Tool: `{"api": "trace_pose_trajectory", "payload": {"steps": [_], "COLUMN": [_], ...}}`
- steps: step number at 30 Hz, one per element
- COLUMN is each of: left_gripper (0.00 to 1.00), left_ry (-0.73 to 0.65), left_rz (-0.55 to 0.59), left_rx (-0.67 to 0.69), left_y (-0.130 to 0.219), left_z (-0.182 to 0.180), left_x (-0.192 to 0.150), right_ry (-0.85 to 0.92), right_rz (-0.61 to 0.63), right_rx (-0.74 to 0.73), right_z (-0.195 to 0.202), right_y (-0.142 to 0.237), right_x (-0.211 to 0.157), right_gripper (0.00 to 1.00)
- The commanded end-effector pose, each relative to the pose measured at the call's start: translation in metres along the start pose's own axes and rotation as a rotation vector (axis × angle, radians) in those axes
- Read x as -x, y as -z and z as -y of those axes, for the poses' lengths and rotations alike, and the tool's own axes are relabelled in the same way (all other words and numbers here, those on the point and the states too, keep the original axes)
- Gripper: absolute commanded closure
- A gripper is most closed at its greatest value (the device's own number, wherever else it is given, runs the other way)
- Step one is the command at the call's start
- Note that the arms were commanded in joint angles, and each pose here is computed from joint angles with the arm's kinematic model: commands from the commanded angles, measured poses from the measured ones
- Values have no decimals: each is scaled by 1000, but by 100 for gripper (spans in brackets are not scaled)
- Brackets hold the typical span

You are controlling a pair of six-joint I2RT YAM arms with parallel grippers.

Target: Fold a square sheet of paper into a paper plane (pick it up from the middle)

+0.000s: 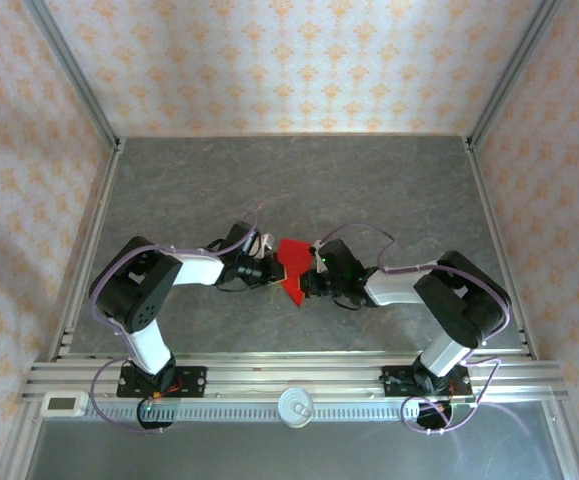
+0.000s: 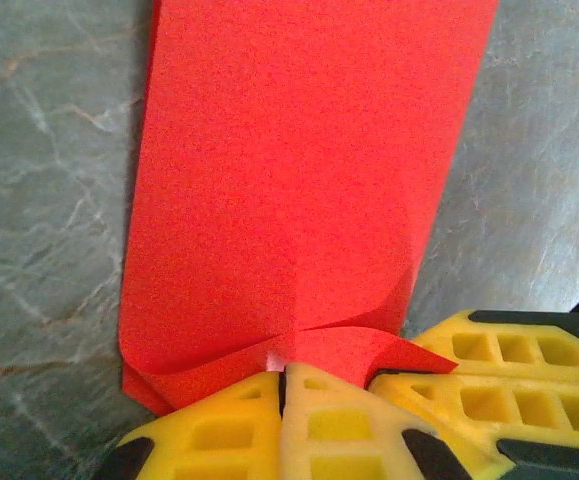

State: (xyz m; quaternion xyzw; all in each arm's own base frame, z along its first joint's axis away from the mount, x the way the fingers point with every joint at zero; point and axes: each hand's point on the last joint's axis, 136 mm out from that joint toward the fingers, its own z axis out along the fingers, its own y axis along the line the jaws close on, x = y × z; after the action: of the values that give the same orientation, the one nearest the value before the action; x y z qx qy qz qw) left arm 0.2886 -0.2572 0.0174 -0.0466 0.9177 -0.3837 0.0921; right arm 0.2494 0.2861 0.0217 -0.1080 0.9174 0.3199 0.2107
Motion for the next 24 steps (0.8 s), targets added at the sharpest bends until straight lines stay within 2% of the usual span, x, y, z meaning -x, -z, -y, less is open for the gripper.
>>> {"api": "trace_pose_trajectory", "payload": {"steps": [1, 4, 6, 9, 12, 14, 17, 20, 24], "left_gripper": [100, 100, 100, 100, 100, 100, 100, 100, 100], "left_ry": [-7, -9, -10, -10, -12, -12, -11, -11, -11], "left_rz": [-32, -33, -31, -24, -20, -19, -16, -16, -15], "left_rx": [124, 135, 131, 124, 121, 120, 116, 112, 110], "left_y": [-3, -3, -3, -3, -3, -3, -2, -3, -3], "left_z": [-35, -40, -39, -37, -35, -35, -35, -34, -33], "left_x": [-20, -23, -22, -20, -19, -19, -18, -18, -18], "right_ry": [-36, -39, -63, -108, -135, -160, -217, -230, -239], "right_rz": [-26, 23, 55, 74, 42, -8, -98, -135, -172], "right_rx": [-23, -9, -19, -29, 26, 112, 189, 174, 169], "right_z": [3, -11, -16, -22, -35, -50, -63, -60, -63], "right_y": [4, 15, 25, 36, 41, 40, 33, 24, 15], "right_x": [-2, 18, 31, 42, 40, 33, 19, 11, 3], "right_gripper": [87, 73, 67, 63, 62, 65, 80, 92, 97]}}
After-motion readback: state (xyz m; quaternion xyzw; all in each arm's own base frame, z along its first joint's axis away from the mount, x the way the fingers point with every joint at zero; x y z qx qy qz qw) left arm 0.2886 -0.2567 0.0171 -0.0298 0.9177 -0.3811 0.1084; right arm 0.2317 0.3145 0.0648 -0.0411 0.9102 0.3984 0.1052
